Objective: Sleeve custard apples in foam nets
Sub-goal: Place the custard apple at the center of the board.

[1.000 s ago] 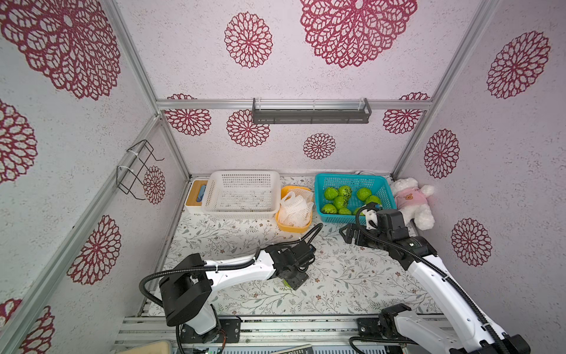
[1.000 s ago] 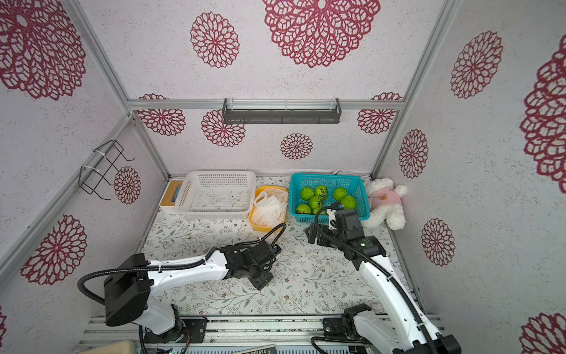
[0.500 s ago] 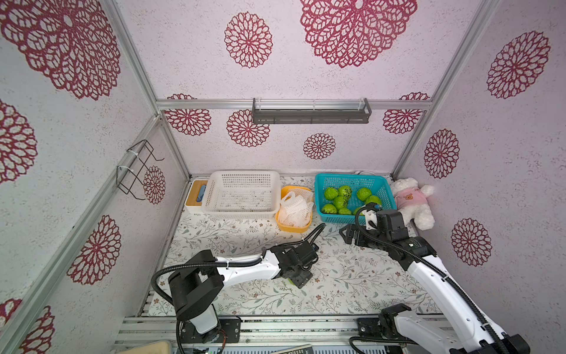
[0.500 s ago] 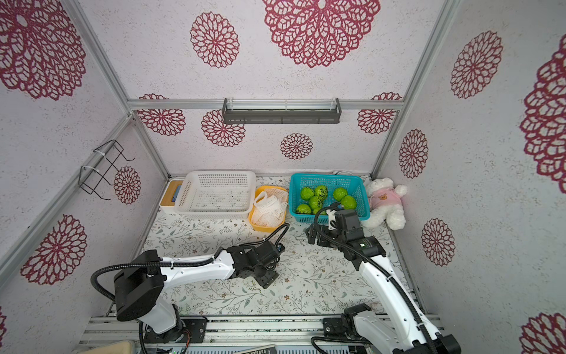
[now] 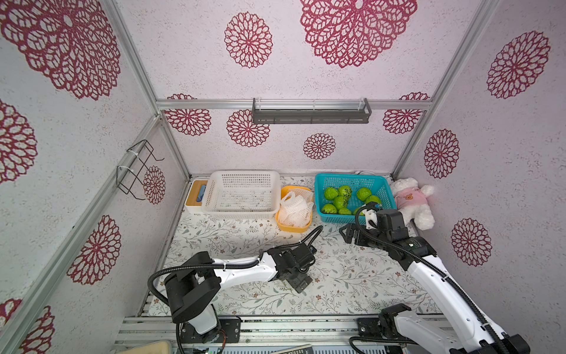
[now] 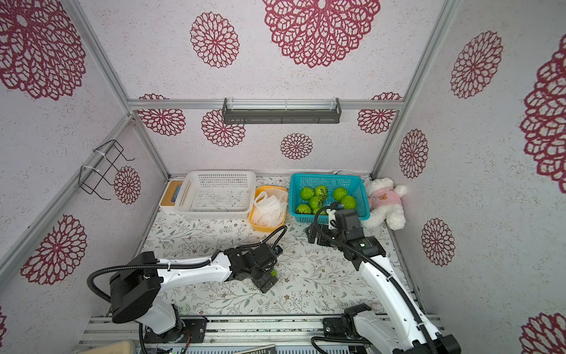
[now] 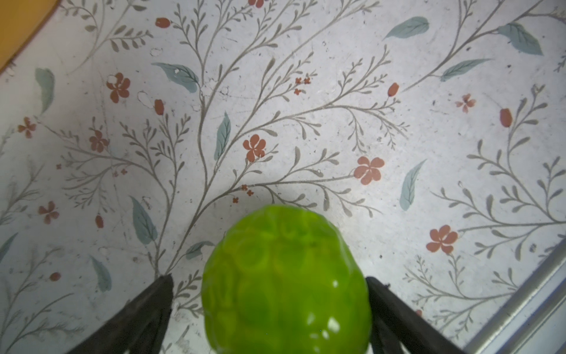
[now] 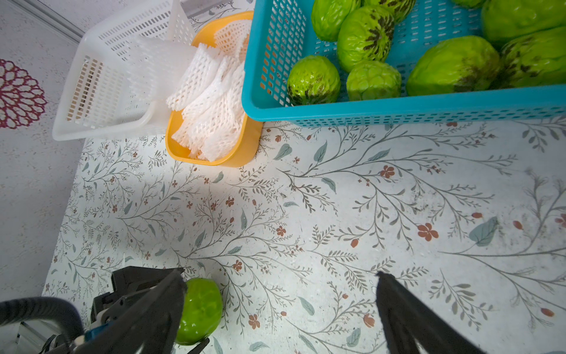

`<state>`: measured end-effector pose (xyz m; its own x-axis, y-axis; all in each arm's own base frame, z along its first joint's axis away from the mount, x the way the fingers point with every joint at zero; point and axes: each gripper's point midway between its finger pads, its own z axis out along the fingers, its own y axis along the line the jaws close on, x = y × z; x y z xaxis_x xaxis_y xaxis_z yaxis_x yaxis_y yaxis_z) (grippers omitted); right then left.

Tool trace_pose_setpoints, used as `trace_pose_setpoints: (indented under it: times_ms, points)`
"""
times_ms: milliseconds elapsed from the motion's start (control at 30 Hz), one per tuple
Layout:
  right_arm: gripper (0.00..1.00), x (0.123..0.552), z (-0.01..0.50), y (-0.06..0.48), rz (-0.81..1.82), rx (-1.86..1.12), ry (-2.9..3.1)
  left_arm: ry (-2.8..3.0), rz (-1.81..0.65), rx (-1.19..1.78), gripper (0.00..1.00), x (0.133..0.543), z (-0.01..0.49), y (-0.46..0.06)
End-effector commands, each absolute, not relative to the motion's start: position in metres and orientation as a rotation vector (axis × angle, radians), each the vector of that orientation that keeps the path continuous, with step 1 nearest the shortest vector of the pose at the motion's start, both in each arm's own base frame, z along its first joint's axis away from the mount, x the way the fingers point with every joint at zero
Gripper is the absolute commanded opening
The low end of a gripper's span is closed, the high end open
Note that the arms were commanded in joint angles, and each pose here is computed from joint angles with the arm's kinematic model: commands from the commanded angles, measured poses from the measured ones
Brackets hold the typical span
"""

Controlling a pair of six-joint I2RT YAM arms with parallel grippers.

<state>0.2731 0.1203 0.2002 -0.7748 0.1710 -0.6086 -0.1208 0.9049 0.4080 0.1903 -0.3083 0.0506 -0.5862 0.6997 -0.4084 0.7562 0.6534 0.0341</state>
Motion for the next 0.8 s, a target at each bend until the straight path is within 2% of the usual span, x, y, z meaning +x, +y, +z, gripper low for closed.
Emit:
trace_pose_setpoints:
  times_ms: [0,267,467,633,767]
  points:
    - [0.99,0.276,0.216,0.118,0.541,0.012,2.338,2.432,-0.251,1.127,0.99,0.193,0.068,-0.314]
    - [0.99,0.283,0.223,0.114,0.497,0.002,2.327,2.353,-0.291,1.080,1.00,0.200,0.105,-0.313]
    - [0.98,0.296,0.248,0.120,0.478,-0.045,2.292,2.197,-0.328,0.889,0.97,0.227,0.192,-0.291]
    - [0.88,0.316,0.265,0.137,0.469,-0.099,2.280,2.077,-0.501,0.507,0.97,0.270,0.283,-0.234]
    - [0.81,0.334,0.265,0.166,0.482,-0.157,2.304,1.993,-0.545,0.276,0.97,0.290,0.323,-0.183]
